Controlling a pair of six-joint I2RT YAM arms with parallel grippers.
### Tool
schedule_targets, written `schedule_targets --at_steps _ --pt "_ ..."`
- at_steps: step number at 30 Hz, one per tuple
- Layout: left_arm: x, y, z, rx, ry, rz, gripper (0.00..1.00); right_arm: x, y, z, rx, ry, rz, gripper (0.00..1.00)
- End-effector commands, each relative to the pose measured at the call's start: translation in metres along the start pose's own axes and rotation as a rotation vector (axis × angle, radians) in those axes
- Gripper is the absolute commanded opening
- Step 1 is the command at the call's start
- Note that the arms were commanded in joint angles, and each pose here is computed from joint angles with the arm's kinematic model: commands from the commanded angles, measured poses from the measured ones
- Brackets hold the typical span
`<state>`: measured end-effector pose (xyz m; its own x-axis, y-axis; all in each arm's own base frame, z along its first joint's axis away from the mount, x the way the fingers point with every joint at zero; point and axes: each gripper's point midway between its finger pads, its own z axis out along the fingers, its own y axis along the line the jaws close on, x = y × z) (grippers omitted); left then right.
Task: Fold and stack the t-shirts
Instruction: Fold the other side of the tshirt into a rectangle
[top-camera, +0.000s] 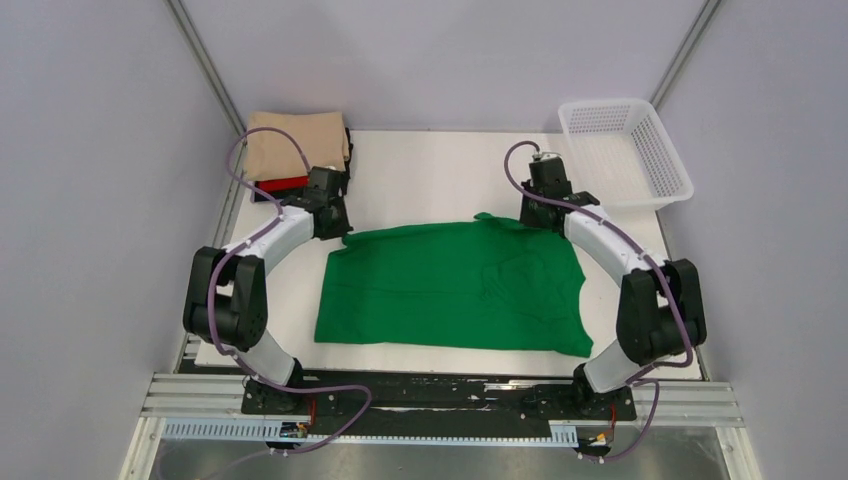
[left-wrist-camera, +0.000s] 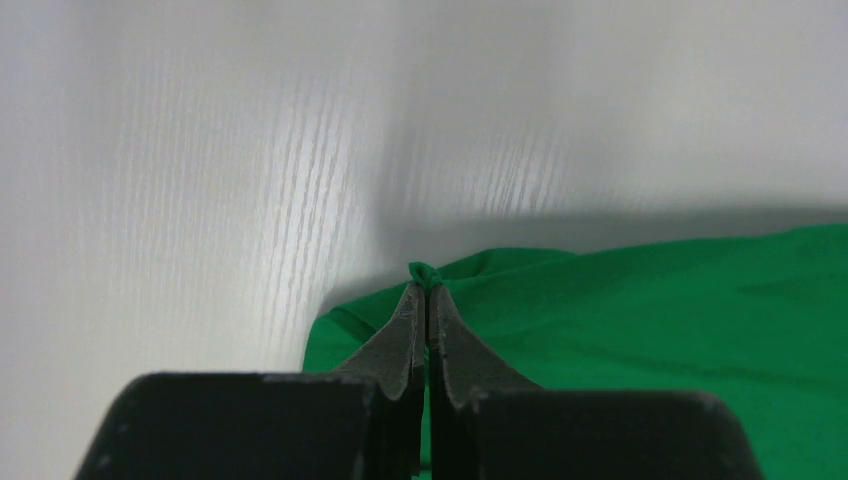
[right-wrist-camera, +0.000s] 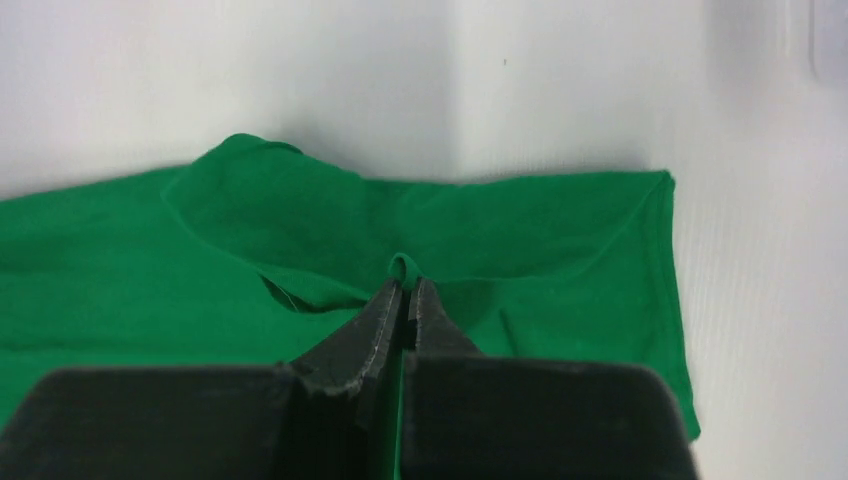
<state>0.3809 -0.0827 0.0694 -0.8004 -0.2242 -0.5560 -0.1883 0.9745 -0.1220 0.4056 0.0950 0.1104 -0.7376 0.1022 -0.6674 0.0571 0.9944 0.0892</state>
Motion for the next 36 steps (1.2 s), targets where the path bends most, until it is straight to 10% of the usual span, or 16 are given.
schedule_targets --at_steps 1,20,36 --pt "-0.013 -0.009 -0.028 0.055 -0.111 -0.008 0.0 0.018 0.003 -0.041 -0.015 0.002 0.042 0.0" --pt "-0.061 -0.004 -0.074 0.044 -0.385 0.261 0.0 0.028 -0.028 -0.118 0.105 -0.017 0.117 0.0" --pt "0.03 -0.008 -0.091 0.172 -0.317 0.211 0.0 0.092 -0.045 -0.155 0.174 0.225 0.164 0.0"
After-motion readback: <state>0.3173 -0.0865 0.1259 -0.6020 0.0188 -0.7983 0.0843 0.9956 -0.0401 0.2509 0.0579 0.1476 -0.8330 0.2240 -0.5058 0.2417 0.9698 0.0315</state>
